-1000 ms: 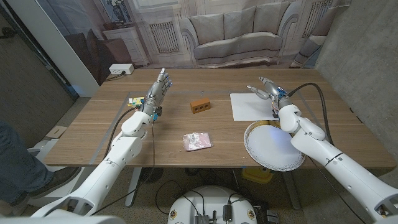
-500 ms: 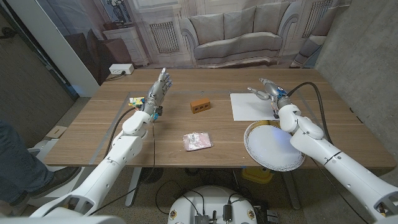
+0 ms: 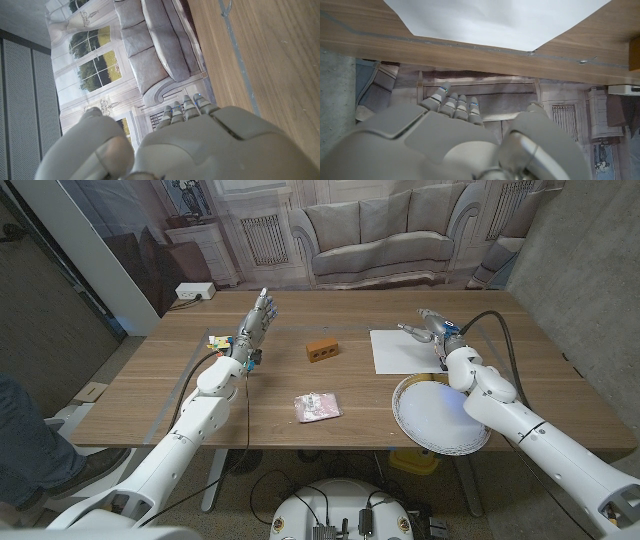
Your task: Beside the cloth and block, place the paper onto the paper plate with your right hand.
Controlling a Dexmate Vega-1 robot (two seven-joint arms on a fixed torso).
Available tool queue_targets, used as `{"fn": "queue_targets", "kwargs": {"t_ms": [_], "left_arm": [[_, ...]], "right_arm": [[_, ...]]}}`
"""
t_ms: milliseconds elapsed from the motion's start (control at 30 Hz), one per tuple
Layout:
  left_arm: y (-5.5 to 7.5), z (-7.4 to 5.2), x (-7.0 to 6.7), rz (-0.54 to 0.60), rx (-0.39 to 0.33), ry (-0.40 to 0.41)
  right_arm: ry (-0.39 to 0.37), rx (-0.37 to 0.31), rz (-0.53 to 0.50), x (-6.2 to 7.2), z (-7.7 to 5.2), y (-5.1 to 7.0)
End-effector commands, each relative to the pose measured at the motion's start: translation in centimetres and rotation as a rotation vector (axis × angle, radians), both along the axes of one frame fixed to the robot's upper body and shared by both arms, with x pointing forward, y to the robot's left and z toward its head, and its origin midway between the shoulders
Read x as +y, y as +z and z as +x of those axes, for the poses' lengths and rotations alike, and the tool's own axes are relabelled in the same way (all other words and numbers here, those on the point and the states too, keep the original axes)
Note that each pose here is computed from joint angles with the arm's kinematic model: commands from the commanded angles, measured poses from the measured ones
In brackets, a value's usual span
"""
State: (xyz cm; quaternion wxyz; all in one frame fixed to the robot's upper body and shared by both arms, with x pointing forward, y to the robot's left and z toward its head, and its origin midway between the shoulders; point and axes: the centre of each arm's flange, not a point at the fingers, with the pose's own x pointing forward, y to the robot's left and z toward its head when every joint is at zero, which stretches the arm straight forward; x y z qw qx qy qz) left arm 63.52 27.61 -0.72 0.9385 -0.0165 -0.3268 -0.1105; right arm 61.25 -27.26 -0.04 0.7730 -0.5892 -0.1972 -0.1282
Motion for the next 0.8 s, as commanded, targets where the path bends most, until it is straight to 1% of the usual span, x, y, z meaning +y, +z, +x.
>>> {"fn": "queue_targets", "kwargs": {"t_ms": [33, 633, 800], "left_arm": [[0.0, -0.5, 0.5, 0.004, -0.001, 0.007], [0.3, -1.3, 1.0, 0.006, -0.015, 0.009], [0.0, -1.3, 1.0, 0.003, -0.009, 0.011]], "right_arm": [[-0.017, 0.031, -0.026, 0.4, 0.5, -0.3], [-0.045, 0.07, -0.031, 0.3, 1.0, -1.1], [-0.049, 0.084, -0.043, 0.3, 1.3, -1.4]]}}
